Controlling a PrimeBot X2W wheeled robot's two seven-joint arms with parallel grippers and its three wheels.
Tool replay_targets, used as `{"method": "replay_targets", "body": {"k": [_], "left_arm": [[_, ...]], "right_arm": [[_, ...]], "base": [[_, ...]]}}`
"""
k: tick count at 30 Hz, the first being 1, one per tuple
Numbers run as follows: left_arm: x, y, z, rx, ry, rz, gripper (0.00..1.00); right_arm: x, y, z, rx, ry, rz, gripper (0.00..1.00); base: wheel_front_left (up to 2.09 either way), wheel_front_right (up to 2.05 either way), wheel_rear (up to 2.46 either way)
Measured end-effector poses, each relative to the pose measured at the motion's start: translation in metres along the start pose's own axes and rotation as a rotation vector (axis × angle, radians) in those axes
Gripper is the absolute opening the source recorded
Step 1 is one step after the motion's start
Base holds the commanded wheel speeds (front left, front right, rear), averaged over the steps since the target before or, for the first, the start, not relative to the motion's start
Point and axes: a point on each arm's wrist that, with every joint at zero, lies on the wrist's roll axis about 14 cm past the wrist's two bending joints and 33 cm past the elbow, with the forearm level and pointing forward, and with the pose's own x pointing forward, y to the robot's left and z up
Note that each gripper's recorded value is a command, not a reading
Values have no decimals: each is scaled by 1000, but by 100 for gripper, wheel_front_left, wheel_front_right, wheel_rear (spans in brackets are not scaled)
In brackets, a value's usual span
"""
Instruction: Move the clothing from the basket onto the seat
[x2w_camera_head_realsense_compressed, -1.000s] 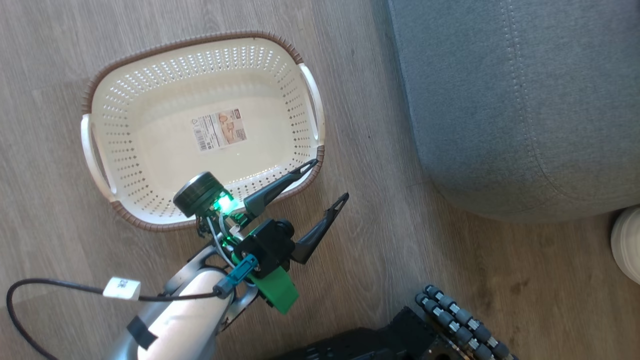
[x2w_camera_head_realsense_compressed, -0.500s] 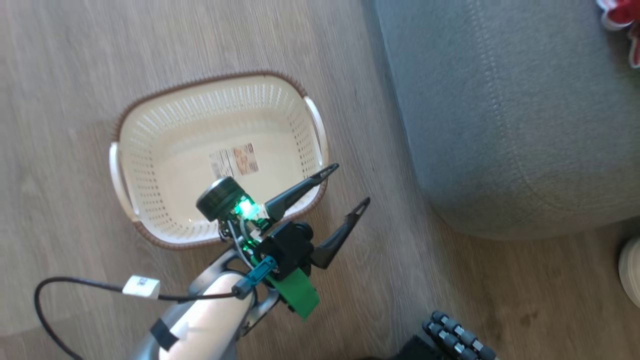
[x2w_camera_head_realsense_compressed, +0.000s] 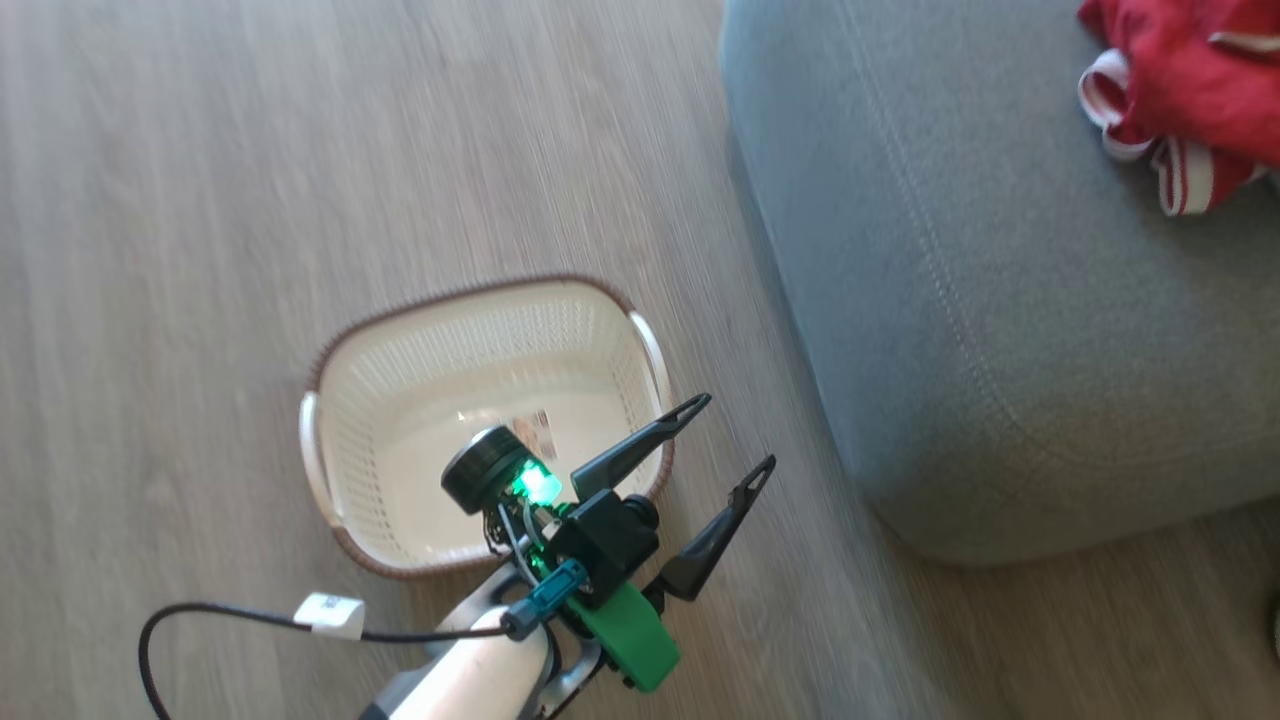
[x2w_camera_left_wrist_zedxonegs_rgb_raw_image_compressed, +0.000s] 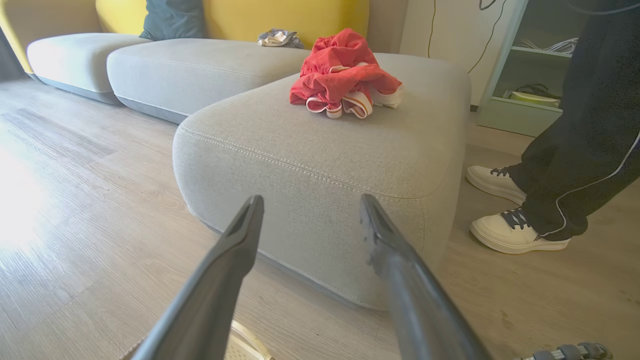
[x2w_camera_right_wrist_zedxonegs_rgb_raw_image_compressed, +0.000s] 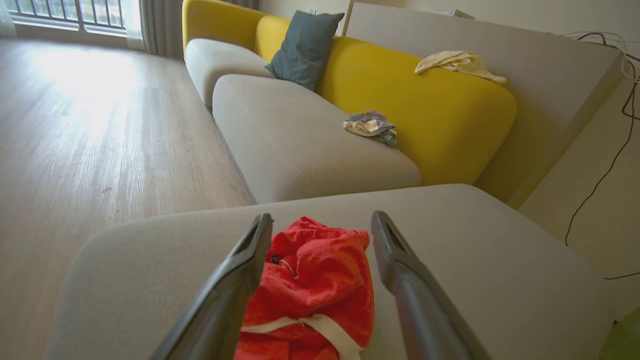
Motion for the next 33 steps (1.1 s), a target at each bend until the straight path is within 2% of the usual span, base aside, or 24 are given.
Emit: {"method": "replay_targets", "body": {"k": [6, 12, 20, 23, 25, 29, 33], "left_arm": [[-12, -5, 21, 43, -23, 53, 100], [-28, 5, 42, 85, -54, 146, 100], [-66, 40, 57, 105, -72, 356, 100], [-87, 64, 62, 87, -88, 479, 100], [-111, 85, 67, 87, -100, 592, 100], [-144, 106, 71, 84, -111, 740, 100], [-167, 118, 73, 92, -115, 828, 100]], "right_arm": [[-21, 6, 75, 69, -245, 58, 100], [-61, 35, 111, 118, -420, 210, 100], [-107, 79, 114, 222, -500, 381, 100], [-122, 111, 108, 302, -496, 455, 100], [-142, 148, 98, 362, -479, 539, 100], [-168, 187, 87, 368, -464, 638, 100], [-183, 209, 79, 406, -441, 683, 100]], "base": [[0, 0, 0], [0, 0, 0], [0, 0, 0], [0, 0, 0], [0, 0, 0], [0, 0, 0], [0, 0, 0]]}}
